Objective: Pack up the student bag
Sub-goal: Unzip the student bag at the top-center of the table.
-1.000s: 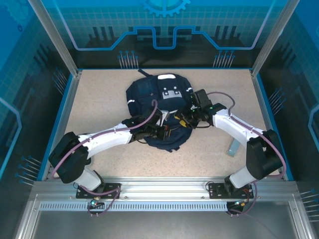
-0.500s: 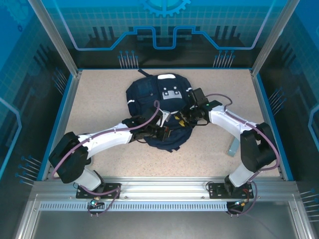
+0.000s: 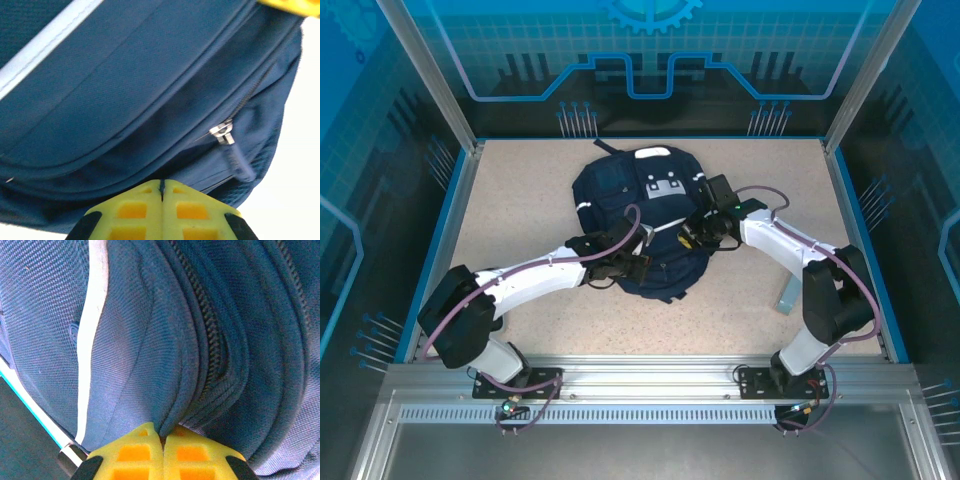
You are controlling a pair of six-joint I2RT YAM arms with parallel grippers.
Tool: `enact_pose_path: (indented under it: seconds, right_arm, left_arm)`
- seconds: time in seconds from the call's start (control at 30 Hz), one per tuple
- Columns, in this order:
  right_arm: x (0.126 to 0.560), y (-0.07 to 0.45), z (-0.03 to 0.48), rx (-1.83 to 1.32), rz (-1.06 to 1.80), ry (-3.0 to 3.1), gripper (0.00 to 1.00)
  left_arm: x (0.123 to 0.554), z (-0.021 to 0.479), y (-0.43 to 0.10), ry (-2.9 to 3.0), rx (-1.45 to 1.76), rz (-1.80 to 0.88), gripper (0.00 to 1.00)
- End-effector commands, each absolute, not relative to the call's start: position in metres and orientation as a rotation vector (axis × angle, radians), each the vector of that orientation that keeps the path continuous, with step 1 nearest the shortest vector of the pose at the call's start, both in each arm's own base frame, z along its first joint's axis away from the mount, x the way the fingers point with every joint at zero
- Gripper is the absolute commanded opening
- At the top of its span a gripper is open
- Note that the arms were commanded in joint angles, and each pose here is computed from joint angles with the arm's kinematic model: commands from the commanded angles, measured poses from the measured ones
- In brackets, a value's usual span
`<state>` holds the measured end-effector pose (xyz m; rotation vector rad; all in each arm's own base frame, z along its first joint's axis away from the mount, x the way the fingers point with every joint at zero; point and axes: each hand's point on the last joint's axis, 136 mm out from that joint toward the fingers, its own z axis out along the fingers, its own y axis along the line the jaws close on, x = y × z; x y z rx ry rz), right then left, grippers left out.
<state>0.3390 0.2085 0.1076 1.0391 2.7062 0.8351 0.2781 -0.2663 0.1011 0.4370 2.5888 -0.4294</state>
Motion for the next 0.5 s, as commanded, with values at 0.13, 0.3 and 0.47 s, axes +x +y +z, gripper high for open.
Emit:
enact_pose_path:
  seconds: [0.13, 0.3, 0.47]
  right_arm:
    - [0.348, 0.205, 0.124, 0.99, 0.865, 2.664, 0.02]
    - [0.348, 0.209, 0.129, 0.971, 0.897, 2.661, 0.02]
    - [0.347, 0.21, 0.134, 0.962, 0.912, 2.653, 0.02]
  left_arm:
    - [0.268, 0.111, -0.264, 2.614, 0.356, -0.529, 0.17]
    - [0.259, 0.127, -0.305, 2.605, 0.243, -0.864, 0.5]
    - [0.265, 0.116, -0.319, 2.663, 0.195, -0.696, 0.53]
